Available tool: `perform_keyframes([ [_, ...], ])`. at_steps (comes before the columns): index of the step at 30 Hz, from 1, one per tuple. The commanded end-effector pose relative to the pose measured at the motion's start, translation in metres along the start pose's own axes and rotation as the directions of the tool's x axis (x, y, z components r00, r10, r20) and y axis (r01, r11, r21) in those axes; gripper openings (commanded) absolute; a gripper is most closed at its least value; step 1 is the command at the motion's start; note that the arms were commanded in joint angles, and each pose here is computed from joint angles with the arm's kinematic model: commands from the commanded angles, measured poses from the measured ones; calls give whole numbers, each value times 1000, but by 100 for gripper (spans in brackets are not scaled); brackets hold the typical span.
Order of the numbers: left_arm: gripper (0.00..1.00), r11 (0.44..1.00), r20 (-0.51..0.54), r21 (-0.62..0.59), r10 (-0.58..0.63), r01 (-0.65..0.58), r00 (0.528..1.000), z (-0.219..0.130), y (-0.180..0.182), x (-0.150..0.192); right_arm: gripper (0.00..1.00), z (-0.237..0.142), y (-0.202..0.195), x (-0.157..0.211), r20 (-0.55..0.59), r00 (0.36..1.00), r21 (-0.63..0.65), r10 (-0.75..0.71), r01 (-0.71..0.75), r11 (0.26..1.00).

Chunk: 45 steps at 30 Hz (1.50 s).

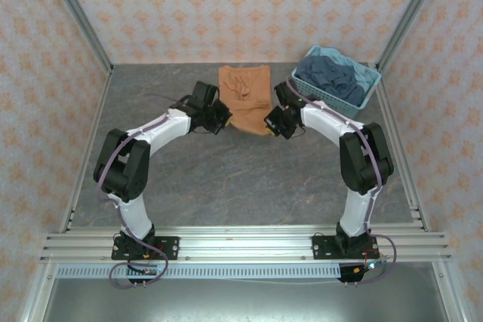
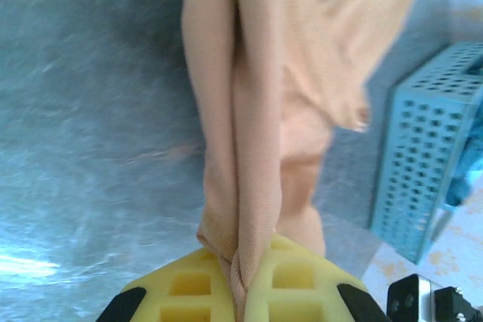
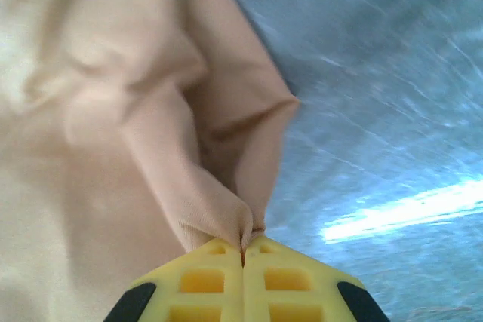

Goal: Fold and stack the t-shirts

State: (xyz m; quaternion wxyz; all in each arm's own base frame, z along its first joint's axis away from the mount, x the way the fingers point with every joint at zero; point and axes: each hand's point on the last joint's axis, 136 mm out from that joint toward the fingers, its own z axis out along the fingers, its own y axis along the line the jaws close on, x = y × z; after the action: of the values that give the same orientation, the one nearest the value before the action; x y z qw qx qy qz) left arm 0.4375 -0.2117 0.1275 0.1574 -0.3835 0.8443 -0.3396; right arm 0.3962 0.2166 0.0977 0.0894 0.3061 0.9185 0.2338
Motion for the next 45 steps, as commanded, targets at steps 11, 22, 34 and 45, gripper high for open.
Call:
perform_keyframes([
  [11,0,980,-145,-133,131,-150,981,-41,74,61,0,-36,-37,81,-105,992,25,-74,77,997],
  [22,0,938,-343,-180,221,-295,913,-103,161,152,0,-70,-113,200,-329,925,56,-189,219,974],
  [34,0,992,-229,43,125,-119,965,-194,133,160,0,-166,-92,212,-265,961,-99,-82,57,993],
  [45,3,999,-132,-14,39,-41,991,-181,86,124,0,-181,-18,166,-162,985,-128,-57,37,991],
])
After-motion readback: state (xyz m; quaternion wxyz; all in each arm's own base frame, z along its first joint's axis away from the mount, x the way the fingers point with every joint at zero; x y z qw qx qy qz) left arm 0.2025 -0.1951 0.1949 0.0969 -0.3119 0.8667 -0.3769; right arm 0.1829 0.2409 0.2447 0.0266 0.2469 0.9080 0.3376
